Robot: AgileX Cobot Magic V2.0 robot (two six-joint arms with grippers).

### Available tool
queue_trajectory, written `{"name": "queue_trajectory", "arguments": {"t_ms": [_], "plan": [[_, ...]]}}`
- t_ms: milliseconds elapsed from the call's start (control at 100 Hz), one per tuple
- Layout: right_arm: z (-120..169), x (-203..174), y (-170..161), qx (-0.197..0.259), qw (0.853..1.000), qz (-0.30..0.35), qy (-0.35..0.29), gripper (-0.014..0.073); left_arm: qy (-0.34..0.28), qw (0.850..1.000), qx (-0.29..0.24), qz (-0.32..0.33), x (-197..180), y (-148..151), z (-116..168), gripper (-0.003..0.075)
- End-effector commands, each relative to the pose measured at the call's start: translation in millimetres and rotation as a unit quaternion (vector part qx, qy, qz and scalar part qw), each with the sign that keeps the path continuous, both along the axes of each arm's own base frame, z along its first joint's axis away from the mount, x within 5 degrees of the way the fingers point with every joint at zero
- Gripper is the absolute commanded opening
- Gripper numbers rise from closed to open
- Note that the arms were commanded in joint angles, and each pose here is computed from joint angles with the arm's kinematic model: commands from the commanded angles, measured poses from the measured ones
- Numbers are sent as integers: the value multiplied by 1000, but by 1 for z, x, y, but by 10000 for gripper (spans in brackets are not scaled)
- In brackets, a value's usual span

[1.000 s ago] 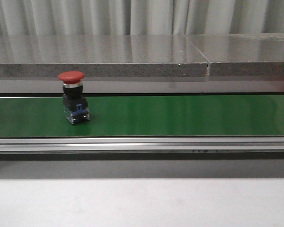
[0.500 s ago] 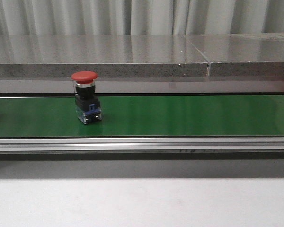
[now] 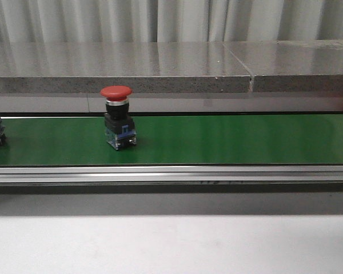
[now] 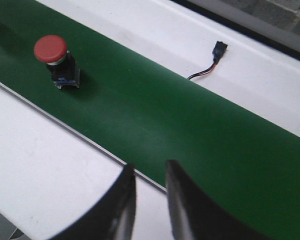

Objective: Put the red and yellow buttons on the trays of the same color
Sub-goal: 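Lower the right gripper onto the red button on the belt, grasp, lift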

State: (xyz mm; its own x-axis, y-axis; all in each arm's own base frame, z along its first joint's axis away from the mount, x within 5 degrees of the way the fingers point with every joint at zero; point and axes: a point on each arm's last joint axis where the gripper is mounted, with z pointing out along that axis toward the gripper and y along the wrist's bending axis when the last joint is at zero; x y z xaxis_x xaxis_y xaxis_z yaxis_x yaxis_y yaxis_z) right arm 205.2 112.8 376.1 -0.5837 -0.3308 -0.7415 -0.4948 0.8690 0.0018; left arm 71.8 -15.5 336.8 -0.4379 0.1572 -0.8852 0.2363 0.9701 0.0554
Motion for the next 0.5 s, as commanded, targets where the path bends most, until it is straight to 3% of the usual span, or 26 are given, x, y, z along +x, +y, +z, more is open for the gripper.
{"name": "queue_trajectory", "arguments": {"t_ms": [0, 100, 490], "plan": [[13, 14, 13, 11, 1000, 11, -21, 471, -41, 999, -20, -3, 2, -2, 13, -21], [8, 28, 28, -4, 1000, 21, 5, 619, -41, 999, -20, -3, 2, -2, 13, -21], [-16, 74, 87, -45, 994, 63, 75, 625, -41, 999, -20, -3, 2, -2, 13, -21]]}}
